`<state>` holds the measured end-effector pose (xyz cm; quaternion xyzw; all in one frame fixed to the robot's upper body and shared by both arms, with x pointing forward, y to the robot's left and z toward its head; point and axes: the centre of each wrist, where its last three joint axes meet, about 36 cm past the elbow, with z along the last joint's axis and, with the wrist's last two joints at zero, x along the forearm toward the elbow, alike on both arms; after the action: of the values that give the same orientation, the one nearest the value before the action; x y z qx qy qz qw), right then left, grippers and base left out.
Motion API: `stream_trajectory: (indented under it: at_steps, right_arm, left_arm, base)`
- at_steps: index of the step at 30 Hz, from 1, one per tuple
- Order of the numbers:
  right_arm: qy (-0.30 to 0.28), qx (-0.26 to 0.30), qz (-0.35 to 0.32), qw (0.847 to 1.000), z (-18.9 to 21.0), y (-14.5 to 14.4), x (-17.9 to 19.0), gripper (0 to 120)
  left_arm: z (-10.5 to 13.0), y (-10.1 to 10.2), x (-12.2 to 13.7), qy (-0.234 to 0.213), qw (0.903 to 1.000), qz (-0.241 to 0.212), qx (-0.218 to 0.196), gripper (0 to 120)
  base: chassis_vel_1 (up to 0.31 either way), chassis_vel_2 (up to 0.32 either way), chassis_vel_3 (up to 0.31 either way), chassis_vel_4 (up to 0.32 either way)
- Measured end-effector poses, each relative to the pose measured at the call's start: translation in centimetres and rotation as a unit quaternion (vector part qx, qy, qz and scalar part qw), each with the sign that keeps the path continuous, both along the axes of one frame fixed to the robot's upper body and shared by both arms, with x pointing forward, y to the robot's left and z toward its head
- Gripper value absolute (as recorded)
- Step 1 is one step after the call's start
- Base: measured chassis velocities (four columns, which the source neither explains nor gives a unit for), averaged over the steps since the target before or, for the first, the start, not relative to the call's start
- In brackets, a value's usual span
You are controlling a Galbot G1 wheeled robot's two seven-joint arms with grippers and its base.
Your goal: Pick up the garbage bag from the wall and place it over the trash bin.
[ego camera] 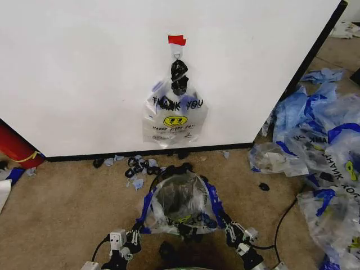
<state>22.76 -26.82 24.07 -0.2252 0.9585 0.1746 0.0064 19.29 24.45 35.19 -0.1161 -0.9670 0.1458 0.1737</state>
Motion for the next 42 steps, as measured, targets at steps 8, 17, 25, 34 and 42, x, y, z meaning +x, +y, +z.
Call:
stream_trajectory:
  at_steps: [8,17,25,34,42]
  right_arm:
    - [-0.006,-0.004,-0.013,1.0,-0.5,-0.3,1.0,0]
    - [-0.015,-0.011,-0.032,0.999,-0.9,-0.9,2.6,0]
    - [-0.009,-0.019,-0.036,0.999,-1.5,-0.4,3.0,0]
    - [-0.009,-0.02,-0.045,0.999,-1.9,0.5,4.6,0]
    - [-0.009,-0.032,-0.053,0.998,-2.0,0.7,5.3,0]
  left_arm:
    - [-0.5,0.1,0.7,-0.004,1.0,0.007,0.0,0]
    - [-0.4,0.2,1.6,-0.014,0.9999,0.01,0.0,0]
    - [-1.1,0.4,1.9,-0.005,0.9999,0.011,0.004,0]
    - [-1.1,0.7,3.1,-0.013,0.9996,0.024,0.005,0]
    - [-1.1,1.0,3.7,-0.017,0.9994,0.028,0.008,0]
  base:
    - [0.0,0.0,0.0,0.0]
    - [0.0,0.0,0.0,0.0]
    - [0.0,0.0,0.0,0.0]
    - [0.0,0.0,0.0,0.0]
    - [0.0,0.0,0.0,0.0]
